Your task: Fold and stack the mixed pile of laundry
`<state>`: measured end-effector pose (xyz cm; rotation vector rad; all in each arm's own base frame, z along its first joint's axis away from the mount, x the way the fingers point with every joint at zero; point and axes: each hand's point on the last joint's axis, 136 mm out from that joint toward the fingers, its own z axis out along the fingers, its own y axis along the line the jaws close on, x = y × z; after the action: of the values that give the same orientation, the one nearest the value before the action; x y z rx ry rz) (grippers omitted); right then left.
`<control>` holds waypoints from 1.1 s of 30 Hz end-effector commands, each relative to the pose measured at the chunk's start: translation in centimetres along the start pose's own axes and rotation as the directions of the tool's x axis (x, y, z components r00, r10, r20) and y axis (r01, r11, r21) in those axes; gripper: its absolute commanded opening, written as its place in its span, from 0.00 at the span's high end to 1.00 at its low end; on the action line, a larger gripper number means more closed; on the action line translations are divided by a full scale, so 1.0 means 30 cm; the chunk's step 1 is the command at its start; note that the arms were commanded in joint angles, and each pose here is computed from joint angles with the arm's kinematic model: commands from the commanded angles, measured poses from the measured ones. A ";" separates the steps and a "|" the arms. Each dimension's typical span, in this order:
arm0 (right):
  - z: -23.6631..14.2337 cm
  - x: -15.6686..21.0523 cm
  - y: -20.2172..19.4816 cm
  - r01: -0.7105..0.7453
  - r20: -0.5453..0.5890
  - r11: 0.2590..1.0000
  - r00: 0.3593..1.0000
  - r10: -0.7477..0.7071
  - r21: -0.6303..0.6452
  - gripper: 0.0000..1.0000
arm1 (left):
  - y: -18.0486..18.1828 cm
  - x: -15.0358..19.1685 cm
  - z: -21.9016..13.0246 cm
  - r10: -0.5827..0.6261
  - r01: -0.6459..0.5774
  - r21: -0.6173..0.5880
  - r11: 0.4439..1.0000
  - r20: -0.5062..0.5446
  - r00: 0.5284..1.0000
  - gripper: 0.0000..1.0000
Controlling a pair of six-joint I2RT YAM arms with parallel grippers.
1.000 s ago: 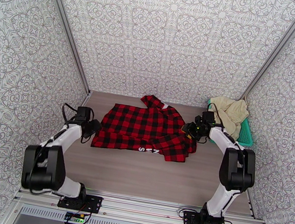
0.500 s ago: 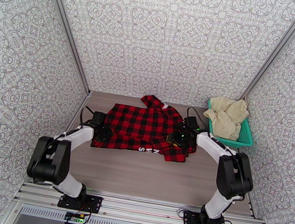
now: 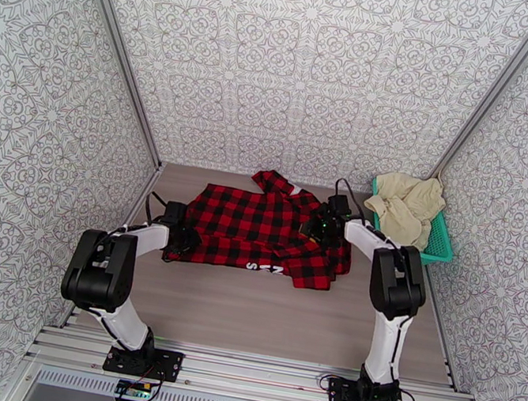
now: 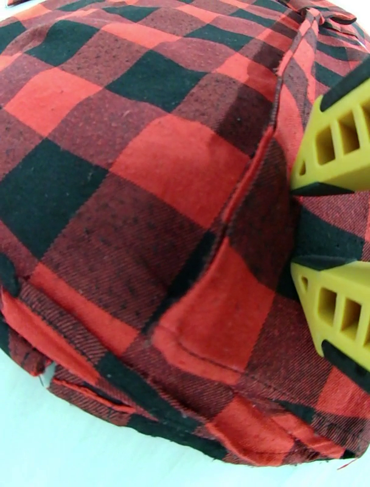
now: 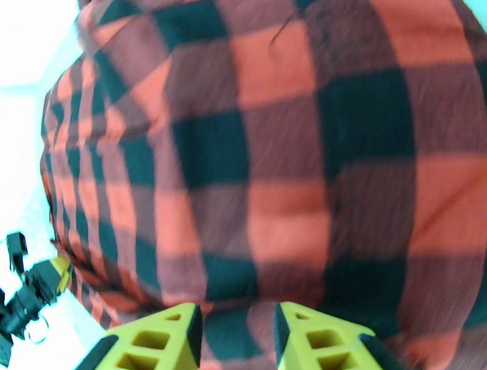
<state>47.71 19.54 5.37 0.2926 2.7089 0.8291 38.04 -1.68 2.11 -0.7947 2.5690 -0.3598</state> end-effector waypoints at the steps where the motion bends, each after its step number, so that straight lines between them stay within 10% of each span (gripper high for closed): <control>1: -0.013 -0.062 -0.005 -0.023 0.033 1.000 0.999 0.023 -0.001 0.59 | 0.037 0.039 0.035 0.011 -0.012 -0.020 1.000 -0.046 0.999 0.65; 8: -0.285 -0.057 0.043 0.078 0.120 0.996 0.989 -0.083 0.047 0.52 | 0.023 0.034 0.023 0.019 -0.019 -0.002 1.000 -0.039 0.999 0.63; 15: -0.435 0.273 -0.164 0.036 0.086 0.984 0.995 -0.051 0.173 0.46 | 0.010 0.026 0.009 0.014 -0.014 0.013 1.000 -0.027 1.000 0.63; 22: -0.375 0.551 -0.297 -0.090 -0.028 0.991 0.995 0.093 0.096 0.51 | 0.013 0.024 0.000 0.027 -0.027 0.009 1.000 -0.026 0.999 0.62; 33: -0.258 0.482 -0.256 -0.070 -0.034 0.997 0.997 0.069 -0.030 0.63 | -0.003 0.017 -0.001 0.031 -0.031 0.023 0.999 -0.024 0.999 0.62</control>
<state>27.89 12.49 2.36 0.4503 2.8249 0.8473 38.21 -1.93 2.26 -0.7583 2.5699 -0.3751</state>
